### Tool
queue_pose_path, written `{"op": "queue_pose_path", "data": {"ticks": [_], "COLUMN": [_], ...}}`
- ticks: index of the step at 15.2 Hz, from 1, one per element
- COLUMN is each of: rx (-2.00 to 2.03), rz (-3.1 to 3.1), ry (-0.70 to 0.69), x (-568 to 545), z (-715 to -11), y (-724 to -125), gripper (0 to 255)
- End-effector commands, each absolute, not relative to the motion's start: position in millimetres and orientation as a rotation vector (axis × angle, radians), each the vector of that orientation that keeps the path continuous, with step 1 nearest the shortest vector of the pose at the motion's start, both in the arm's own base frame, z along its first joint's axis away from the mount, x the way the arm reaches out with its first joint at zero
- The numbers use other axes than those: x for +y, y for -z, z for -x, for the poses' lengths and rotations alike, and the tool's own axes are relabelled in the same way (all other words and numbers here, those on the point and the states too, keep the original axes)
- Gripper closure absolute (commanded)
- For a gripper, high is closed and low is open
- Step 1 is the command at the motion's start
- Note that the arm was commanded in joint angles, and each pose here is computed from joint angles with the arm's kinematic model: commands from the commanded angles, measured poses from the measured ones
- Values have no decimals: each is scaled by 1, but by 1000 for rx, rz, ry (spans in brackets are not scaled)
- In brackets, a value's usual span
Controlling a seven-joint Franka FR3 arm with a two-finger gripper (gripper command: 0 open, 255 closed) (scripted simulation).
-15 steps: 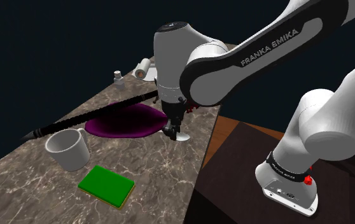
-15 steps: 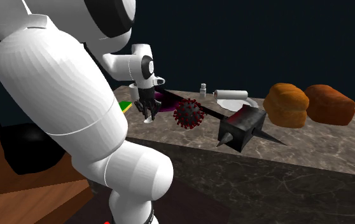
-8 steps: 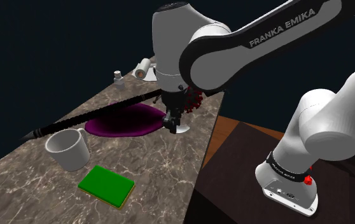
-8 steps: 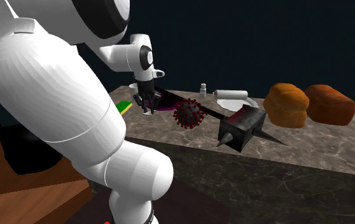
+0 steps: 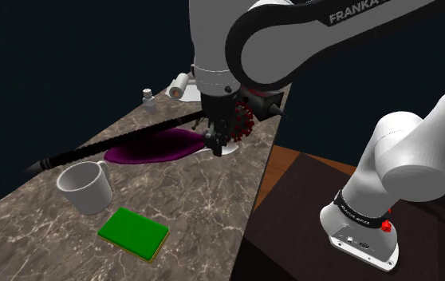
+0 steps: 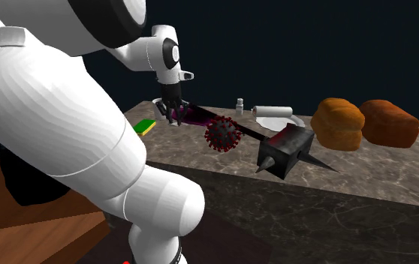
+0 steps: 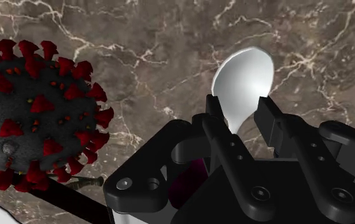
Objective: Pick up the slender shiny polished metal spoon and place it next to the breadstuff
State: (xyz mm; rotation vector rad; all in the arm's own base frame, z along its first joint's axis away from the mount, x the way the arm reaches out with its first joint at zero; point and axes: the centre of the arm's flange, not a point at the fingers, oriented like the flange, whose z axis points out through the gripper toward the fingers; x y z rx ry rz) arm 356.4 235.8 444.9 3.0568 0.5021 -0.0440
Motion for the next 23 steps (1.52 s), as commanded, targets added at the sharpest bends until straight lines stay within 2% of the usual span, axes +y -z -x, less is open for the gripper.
{"op": "queue_pose_path", "data": {"ticks": [1, 23], "rx": [502, 502], "rz": [-3057, -3057], "ry": [43, 43], "x": [235, 235], "z": [-357, -357], "y": [-456, -572], "gripper": [255, 255]}}
